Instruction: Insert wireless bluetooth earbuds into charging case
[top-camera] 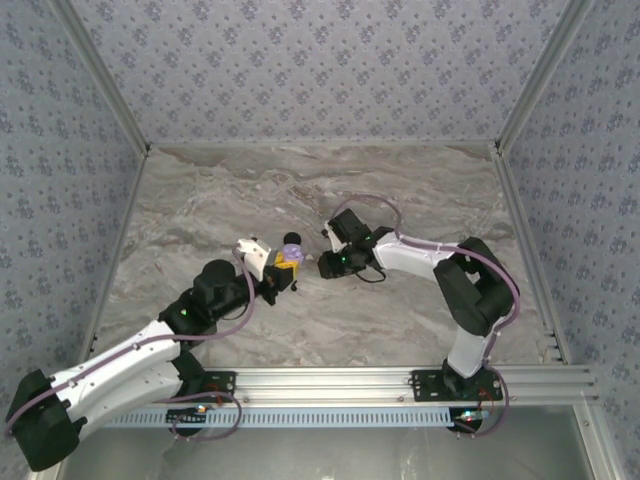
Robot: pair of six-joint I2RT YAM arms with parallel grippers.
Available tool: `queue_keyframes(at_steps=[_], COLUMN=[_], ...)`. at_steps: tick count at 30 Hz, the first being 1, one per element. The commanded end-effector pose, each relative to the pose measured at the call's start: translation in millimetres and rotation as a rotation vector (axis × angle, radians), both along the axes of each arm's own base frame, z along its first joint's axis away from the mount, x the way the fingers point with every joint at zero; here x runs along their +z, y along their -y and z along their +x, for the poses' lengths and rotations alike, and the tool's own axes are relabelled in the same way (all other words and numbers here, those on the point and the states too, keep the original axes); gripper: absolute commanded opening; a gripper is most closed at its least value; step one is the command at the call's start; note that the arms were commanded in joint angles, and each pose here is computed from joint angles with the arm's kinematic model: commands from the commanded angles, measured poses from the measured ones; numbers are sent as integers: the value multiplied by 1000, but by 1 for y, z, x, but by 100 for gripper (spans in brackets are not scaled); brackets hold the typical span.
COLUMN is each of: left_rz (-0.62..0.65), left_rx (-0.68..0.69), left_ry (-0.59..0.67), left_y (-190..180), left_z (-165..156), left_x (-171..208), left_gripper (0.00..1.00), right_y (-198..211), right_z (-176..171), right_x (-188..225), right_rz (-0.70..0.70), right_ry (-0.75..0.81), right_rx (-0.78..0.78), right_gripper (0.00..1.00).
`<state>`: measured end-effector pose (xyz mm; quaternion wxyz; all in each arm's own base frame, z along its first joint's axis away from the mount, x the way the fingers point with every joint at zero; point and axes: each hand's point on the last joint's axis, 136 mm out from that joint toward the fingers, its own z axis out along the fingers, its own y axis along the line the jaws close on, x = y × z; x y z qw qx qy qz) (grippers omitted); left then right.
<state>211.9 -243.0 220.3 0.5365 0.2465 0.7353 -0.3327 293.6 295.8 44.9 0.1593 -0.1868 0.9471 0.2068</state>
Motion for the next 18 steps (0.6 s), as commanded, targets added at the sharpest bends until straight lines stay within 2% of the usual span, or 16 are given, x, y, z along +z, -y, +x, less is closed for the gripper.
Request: queue_keyframes(at_steps=[1, 10, 18], left_rz=[-39, -34, -33], left_rx=[6, 8, 10], left_ry=[30, 29, 27], left_y=[0, 0, 0], left_z=[0, 0, 0], left_x=[20, 18, 18], left_gripper=[17, 17, 17], right_y=[2, 1, 5], right_z=[3, 5, 3], right_x=[-7, -19, -27], right_rz=[-61, -126, -183], right_ry=[4, -4, 0], right_rx=[7, 8, 6], right_gripper=[34, 31, 22])
